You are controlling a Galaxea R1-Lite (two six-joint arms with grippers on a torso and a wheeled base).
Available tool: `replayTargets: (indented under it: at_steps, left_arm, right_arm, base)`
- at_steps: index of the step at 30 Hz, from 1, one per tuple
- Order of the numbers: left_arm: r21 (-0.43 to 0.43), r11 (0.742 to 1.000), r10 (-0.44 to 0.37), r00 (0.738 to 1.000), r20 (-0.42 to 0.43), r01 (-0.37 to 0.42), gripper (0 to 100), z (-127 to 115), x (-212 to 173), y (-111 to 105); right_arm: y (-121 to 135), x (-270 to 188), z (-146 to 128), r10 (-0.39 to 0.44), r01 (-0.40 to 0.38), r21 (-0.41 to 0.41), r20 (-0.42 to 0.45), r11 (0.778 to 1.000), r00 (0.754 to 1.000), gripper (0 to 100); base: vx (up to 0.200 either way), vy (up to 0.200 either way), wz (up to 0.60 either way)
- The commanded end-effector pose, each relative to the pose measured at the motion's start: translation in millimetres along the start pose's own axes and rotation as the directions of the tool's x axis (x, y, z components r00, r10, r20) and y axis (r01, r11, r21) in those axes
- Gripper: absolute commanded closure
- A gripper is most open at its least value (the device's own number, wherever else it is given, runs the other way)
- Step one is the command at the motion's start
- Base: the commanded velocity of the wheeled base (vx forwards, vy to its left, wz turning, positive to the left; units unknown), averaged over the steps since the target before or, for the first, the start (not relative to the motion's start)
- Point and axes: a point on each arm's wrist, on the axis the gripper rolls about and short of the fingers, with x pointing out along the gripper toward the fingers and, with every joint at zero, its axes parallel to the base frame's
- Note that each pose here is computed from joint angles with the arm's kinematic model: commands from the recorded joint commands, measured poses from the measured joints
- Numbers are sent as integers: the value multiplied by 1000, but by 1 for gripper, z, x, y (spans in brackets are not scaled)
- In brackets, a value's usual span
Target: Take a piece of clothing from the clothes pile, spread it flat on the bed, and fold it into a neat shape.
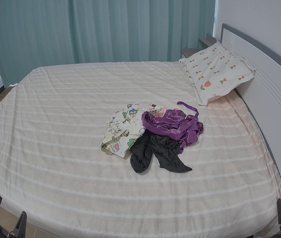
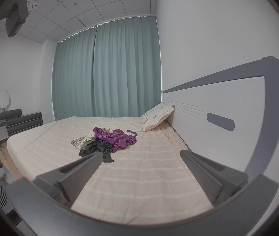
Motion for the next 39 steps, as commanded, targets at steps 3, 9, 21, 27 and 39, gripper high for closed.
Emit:
replayTargets:
  at_steps: [3,9,21,27,39]
  left_arm:
    - [-2,1000,0,1000,-3,0,0,-5,0,0]
    - [-3,1000,0,1000,-3,0,0,-5,0,0]
    - [-5,1000,0,1000,-3,0,0,-5,0,0]
    - [-5,1000,0,1000,-2,0,0,-5,0,0]
    - [-5,1000,0,1000,-3,0,0,-5,0,0]
  right_arm:
    - [0,0,-4,0,0,3,2,1000,1000,0]
    - [0,0,-4,0,0,11,2,1000,1000,0]
    - [0,-1,51,66,-62,126,-25,990,998,0]
    - [2,27,55,182,-149,187,-174,971,968,0]
    - [23,136,54,302,-206,246,-463,947,833,0]
  base:
    - [0,0,0]
    - [0,0,0]
    - [0,0,0]
    - [0,0,0]
    - [0,0,0]
